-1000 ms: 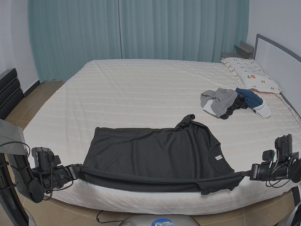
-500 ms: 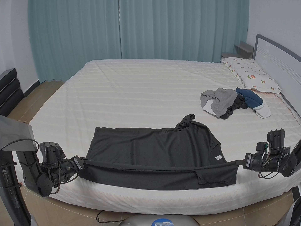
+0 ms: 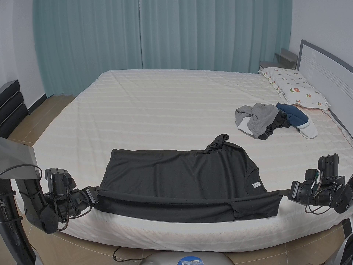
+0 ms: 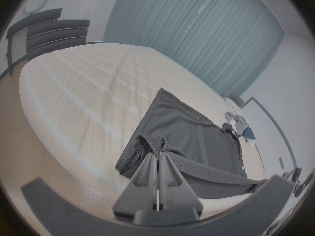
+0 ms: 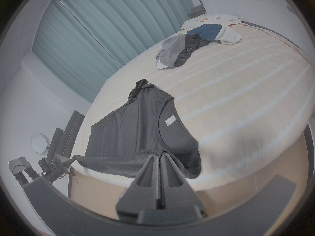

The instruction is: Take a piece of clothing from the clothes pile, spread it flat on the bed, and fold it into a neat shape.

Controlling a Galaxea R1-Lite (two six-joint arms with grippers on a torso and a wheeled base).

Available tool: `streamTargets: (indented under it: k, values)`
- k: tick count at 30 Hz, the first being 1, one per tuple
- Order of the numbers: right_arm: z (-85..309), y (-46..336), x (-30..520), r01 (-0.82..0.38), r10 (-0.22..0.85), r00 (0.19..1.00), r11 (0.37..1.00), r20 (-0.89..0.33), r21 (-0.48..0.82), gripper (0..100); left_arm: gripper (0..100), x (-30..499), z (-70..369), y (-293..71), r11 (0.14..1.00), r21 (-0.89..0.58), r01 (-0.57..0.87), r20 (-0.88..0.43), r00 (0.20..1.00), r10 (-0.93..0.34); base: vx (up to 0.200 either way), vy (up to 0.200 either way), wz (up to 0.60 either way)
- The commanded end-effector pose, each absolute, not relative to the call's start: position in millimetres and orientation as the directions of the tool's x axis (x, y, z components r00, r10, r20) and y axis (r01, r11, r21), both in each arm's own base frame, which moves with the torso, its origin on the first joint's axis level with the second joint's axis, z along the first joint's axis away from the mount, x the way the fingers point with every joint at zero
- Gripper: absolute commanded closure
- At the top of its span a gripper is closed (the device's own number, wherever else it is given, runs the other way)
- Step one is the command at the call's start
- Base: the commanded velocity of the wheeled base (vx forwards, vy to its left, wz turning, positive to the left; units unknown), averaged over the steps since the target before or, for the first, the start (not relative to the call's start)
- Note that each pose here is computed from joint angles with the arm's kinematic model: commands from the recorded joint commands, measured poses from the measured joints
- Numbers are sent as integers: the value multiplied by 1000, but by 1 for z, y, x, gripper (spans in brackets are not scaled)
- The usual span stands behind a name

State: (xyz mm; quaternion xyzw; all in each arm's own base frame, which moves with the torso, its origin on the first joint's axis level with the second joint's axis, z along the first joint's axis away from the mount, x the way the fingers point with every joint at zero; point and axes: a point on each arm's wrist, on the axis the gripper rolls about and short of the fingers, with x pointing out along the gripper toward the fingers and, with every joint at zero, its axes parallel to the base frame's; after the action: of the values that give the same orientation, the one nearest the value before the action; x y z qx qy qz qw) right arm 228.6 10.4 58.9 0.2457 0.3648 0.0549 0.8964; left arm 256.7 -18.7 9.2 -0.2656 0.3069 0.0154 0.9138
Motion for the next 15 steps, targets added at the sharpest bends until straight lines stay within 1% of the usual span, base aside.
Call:
streamTargets:
  k: [1,7,12,15]
  values:
    - [68,12,206,60,285,738,875,-612,481,100,100,244,15,-21,883,-441,-164,-585,798,-144,0,0,0]
    - [60,12,181,36,291,705,896,-647,442,100,100,238,19,-20,899,-406,-165,-626,767,-142,0,0,0]
    - [62,12,179,29,292,710,898,-641,440,100,100,236,24,-20,906,-388,-170,-650,747,-139,0,0,0]
    - [61,12,185,30,293,705,898,-646,440,100,100,244,26,-21,903,-397,-165,-634,761,-140,0,0,0]
